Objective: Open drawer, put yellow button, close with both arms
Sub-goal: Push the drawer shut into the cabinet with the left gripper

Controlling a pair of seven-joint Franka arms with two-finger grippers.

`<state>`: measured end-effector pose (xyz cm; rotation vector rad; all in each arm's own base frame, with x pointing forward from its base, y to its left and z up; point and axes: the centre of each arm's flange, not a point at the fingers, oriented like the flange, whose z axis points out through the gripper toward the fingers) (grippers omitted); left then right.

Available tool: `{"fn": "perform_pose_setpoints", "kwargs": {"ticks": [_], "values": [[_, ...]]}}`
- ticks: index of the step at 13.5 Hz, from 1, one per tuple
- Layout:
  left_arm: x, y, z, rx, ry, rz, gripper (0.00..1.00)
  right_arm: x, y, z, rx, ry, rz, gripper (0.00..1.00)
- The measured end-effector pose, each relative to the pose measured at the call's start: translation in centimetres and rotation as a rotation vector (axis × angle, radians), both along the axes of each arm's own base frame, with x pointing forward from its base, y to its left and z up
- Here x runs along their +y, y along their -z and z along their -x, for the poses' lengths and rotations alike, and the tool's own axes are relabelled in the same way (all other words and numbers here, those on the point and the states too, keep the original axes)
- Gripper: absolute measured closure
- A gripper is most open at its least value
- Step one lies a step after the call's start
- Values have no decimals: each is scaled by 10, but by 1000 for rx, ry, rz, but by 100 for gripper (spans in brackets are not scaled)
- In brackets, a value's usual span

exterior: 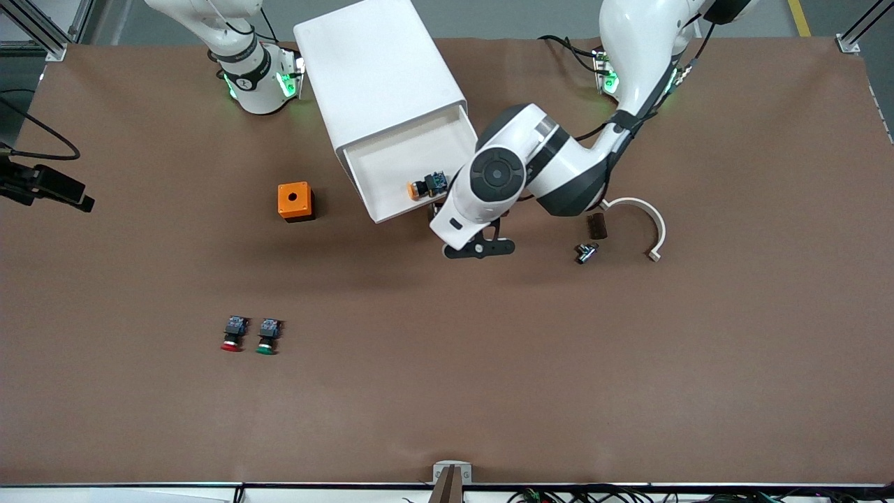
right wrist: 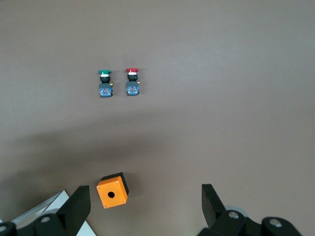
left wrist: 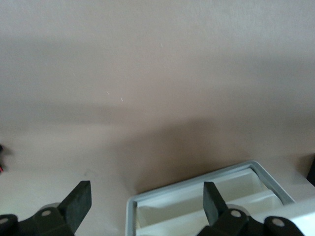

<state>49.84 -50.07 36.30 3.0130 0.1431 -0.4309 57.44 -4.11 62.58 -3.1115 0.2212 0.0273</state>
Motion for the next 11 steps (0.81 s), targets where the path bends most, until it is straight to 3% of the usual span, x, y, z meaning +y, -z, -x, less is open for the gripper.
{"fn": "perform_pose_setpoints", "kwargs": {"ticks": [4, 7, 11], "values": [[-29, 3, 36, 37, -49, -24, 0, 2, 2, 10, -50, -1, 4, 0], [-50, 8, 70, 79, -48, -38, 0, 4, -1, 27, -67, -1, 6, 0], [-65, 14, 101, 117, -20, -45, 0, 7, -7, 30, -80, -8, 7, 0]]}}
